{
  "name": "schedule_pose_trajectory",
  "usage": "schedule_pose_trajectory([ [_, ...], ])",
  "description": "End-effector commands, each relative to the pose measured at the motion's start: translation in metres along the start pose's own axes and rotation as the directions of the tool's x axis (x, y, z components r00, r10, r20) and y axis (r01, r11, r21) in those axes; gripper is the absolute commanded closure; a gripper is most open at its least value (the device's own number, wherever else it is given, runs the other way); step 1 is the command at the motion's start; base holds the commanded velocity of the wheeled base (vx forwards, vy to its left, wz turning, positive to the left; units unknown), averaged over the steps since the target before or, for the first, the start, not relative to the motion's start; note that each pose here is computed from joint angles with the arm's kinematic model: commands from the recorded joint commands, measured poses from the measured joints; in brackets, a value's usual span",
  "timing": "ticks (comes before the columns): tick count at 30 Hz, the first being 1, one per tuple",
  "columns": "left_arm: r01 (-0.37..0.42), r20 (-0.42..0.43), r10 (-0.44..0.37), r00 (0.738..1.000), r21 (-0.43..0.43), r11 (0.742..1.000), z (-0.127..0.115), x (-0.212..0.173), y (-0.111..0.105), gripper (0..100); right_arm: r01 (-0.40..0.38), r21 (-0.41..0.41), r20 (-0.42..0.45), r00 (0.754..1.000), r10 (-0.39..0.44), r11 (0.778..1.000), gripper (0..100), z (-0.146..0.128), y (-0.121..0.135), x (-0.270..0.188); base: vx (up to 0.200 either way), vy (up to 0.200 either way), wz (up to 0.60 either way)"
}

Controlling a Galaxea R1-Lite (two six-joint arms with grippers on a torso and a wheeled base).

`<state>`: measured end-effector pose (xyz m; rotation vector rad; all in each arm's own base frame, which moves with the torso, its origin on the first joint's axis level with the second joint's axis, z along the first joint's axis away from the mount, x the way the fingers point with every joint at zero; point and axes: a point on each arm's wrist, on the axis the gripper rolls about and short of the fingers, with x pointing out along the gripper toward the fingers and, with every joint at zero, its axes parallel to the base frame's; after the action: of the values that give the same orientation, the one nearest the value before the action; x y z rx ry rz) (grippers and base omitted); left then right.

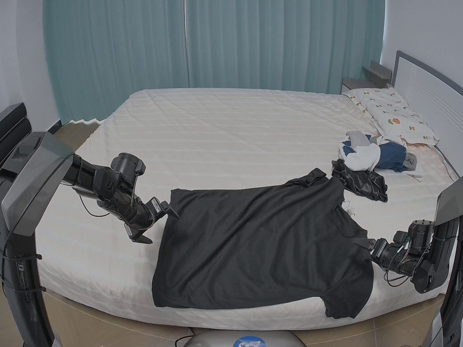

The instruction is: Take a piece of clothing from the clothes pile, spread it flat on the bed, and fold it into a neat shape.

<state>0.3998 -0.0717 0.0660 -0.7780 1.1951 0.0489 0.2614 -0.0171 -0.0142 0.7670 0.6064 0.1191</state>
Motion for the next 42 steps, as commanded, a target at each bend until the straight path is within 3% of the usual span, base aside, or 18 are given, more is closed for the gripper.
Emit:
schedule_pose_trajectory([
  [1,0.005,0.004,-0.005,1.000,-0.029,1.000,0.005,0.005,-0.001,0,-0.005,-0.004,0.005,1.000,0.005,1.000,0,0.000,0.000,0.001,0.000,0.000,0.00],
  [6,0.042,0.012,-0.042,0.999,-0.032,0.999,0.007,0.007,-0.003,0,-0.004,-0.006,-0.002,1.000,0.004,1.000,0,-0.002,0.001,0.002,0.000,0.000,0.00],
  [11,0.093,0.070,-0.086,0.994,-0.095,0.991,0.013,0.016,-0.007,0,0.008,-0.011,0.003,1.000,-0.008,1.000,0,-0.004,0.002,0.003,0.200,0.000,0.00],
  [17,0.146,0.137,-0.135,0.981,-0.076,0.986,0.023,0.015,-0.015,0,0.015,-0.004,-0.012,1.000,-0.015,1.000,0,-0.006,0.000,0.006,0.033,0.000,0.00],
  [23,0.152,0.239,-0.135,0.962,-0.057,0.987,0.042,0.035,-0.023,0,0.012,0.022,-0.010,1.000,-0.012,1.000,0,-0.006,-0.002,0.009,0.000,0.000,0.00],
  [33,0.184,0.339,-0.158,0.928,-0.045,0.982,0.079,0.083,-0.026,0,0.012,0.084,0.009,1.000,-0.013,0.996,0,-0.001,-0.007,0.018,0.000,0.000,0.00],
  [42,0.173,0.413,-0.142,0.900,-0.040,0.984,0.085,0.103,-0.021,0,0.013,0.142,0.004,1.000,-0.013,0.990,0,-0.002,-0.011,0.028,0.000,0.000,0.00],
])
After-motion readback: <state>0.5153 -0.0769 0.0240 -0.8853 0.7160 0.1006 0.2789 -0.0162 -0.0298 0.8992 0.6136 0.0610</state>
